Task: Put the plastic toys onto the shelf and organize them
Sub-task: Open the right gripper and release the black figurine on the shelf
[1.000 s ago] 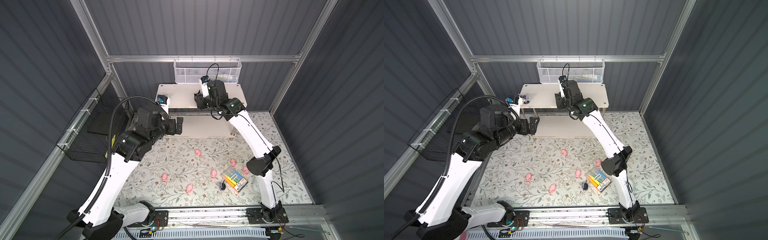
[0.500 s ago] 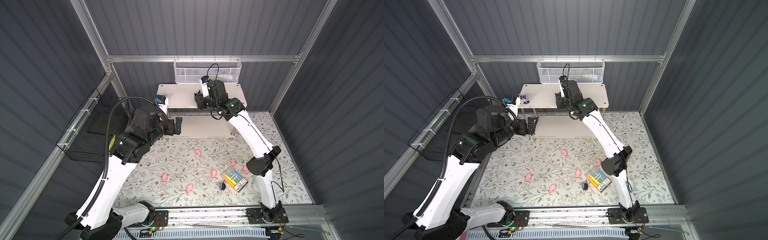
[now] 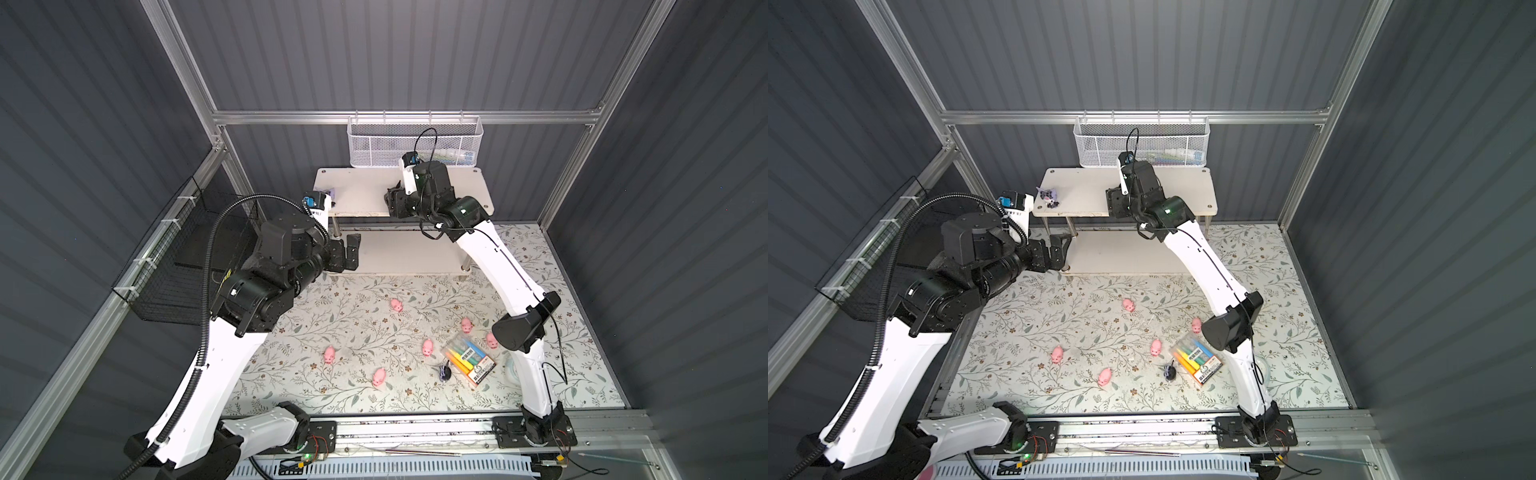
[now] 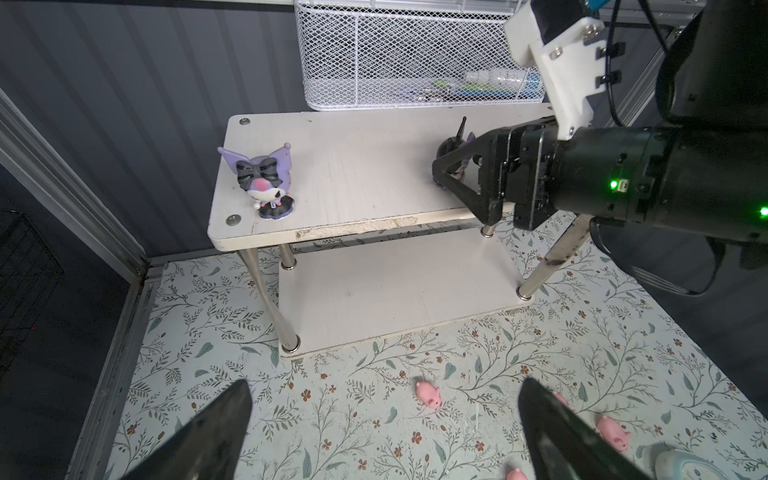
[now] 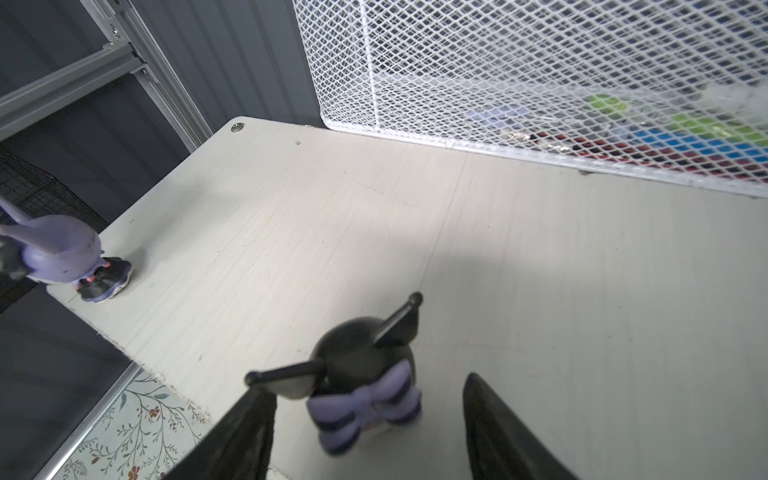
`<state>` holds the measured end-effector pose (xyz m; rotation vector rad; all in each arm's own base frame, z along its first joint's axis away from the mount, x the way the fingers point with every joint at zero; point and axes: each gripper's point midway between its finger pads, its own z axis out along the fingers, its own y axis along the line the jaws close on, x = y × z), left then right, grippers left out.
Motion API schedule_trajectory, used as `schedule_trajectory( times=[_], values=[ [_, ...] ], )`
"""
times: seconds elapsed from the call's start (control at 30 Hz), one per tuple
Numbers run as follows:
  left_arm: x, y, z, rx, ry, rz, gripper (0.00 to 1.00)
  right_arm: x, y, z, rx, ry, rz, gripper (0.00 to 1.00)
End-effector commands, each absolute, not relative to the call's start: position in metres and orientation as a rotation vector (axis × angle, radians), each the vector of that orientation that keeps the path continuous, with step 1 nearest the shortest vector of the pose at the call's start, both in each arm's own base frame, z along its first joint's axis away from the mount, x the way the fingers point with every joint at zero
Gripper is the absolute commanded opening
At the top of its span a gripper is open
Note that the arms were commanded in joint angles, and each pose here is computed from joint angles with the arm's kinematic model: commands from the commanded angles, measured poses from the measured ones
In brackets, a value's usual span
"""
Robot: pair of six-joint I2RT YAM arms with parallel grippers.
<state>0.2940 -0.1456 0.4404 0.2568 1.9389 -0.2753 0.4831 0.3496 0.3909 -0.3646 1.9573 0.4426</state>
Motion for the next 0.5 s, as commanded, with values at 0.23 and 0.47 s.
schedule_trajectory(
  times=[0.23,0.47],
  values=[
    [0.288,-0.139,0.448,0.246,1.916,-0.273,1.00,0.456,0.340,0.435,-0.364,1.886,0.519,0.78],
    [0.283,-0.140,0.452,0.237,1.910,-0.309,1.00,0.432,0.328,0.456,-0.357,1.863,0.576,0.76]
  ],
)
